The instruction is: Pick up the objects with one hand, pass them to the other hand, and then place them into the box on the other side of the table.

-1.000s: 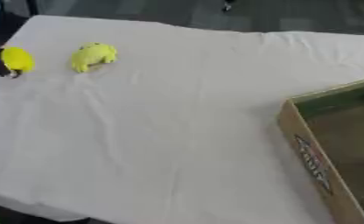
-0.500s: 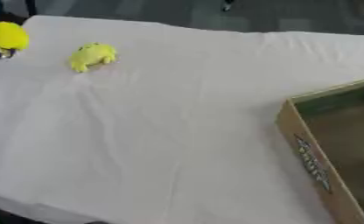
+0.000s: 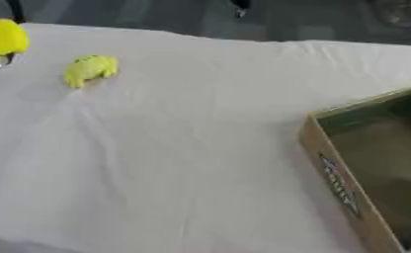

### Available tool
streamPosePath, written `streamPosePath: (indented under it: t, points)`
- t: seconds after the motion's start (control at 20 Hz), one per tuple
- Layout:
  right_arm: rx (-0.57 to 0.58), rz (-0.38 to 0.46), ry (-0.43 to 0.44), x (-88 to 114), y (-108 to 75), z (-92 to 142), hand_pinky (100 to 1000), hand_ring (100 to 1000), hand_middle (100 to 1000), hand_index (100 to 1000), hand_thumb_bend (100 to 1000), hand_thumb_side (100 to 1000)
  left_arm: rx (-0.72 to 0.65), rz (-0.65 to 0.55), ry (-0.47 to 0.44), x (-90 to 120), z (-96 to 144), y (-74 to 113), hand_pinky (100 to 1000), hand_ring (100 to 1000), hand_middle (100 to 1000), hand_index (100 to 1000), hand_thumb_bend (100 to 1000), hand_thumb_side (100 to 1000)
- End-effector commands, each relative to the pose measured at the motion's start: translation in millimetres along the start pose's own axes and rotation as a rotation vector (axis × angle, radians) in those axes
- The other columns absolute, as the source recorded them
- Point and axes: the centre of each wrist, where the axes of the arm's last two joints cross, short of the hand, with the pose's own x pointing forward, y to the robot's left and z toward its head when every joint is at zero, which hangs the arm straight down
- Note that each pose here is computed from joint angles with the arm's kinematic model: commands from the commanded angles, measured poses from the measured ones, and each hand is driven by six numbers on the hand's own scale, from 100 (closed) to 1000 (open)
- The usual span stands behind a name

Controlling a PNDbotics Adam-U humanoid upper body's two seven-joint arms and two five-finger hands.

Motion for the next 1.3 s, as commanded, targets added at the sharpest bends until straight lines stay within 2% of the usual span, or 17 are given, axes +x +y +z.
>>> streamPosePath:
  t: [0.05,0.4,0.9,1.15,1.3]
  points:
    - [0.006,0.012,-0.051,10,-5.3,-8,1000,927,926,1000,100,470,0.082,0.028,-0.092,21,9,10.8,558,564,513,463,253,100]
    - [0.024,0.006,-0.071,13,-4.8,-10,1000,927,926,1000,100,470,0.125,0.148,-0.212,54,16,-24.8,547,550,507,461,214,100]
    - [0.047,0.010,-0.086,14,-3.9,-11,1000,927,923,1000,100,470,0.139,0.379,-0.261,73,12,-73.8,530,532,500,457,148,100]
    - [0.159,0.071,-0.176,20,-2.2,-17,1000,923,907,1000,100,468,0.133,0.448,-0.299,89,8,-98.0,528,530,499,457,132,109]
    - [0.274,0.150,-0.258,26,-0.8,-22,990,918,893,972,100,412,0.141,0.443,-0.319,95,7,-106.4,528,530,499,458,127,105]
